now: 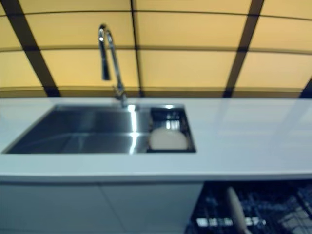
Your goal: Take plates into dishwasher
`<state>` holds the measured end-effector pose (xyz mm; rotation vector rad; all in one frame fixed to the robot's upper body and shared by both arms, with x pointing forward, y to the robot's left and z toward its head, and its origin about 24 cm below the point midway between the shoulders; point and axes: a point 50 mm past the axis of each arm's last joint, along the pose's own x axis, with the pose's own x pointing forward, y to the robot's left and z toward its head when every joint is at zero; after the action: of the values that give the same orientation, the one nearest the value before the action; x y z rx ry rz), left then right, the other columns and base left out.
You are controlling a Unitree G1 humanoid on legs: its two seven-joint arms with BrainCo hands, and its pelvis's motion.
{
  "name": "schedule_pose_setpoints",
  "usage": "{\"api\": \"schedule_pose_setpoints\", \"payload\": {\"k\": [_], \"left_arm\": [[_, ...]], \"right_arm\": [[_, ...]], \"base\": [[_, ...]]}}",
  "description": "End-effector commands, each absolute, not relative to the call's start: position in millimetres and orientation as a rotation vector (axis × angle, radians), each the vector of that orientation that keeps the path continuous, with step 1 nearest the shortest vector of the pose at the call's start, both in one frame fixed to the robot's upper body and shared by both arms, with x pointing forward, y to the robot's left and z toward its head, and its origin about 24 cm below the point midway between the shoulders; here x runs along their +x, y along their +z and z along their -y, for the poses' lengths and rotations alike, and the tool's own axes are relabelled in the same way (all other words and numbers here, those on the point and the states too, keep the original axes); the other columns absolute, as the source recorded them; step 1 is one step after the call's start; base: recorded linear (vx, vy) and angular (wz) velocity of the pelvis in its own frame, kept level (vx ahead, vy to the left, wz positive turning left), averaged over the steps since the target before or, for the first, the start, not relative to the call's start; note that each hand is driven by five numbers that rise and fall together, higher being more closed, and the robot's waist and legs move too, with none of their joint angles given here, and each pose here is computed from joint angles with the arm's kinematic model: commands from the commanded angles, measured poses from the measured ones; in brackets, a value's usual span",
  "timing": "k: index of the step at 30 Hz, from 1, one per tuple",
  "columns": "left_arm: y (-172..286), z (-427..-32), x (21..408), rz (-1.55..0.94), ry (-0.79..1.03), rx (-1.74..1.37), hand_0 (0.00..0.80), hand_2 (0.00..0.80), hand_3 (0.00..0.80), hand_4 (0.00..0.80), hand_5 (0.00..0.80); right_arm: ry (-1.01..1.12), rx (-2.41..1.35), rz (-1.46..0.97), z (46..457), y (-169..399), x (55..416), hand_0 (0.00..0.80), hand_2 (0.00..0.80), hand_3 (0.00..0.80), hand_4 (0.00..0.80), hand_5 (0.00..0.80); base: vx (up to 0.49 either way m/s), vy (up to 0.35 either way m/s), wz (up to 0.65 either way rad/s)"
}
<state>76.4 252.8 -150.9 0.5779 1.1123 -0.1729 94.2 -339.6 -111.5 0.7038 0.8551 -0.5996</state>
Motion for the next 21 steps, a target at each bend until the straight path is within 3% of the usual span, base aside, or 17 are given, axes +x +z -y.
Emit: {"api": "schedule_pose_setpoints", "payload": {"k": [1,21], "left_arm": [[-147.3,-259.0,88.5,-1.07,-0.18,0.629,0.0,0.0,0.0,0.0,0.0],[-148.0,-260.7,89.2,-1.077,-0.168,0.623,0.0,0.0,0.0,0.0,0.0]], "right_arm": [[-0.628,0.683,-0.822,350.6,-103.9,98.8,0.0,0.0,0.0,0.0,0.0],[-0.753,0.651,-0.763,369.6,-96.2,80.3,0.0,0.0,0.0,0.0,0.0]], "base": [[-0.01,0.037,-0.03],[-0.024,0.061,-0.04]]}}
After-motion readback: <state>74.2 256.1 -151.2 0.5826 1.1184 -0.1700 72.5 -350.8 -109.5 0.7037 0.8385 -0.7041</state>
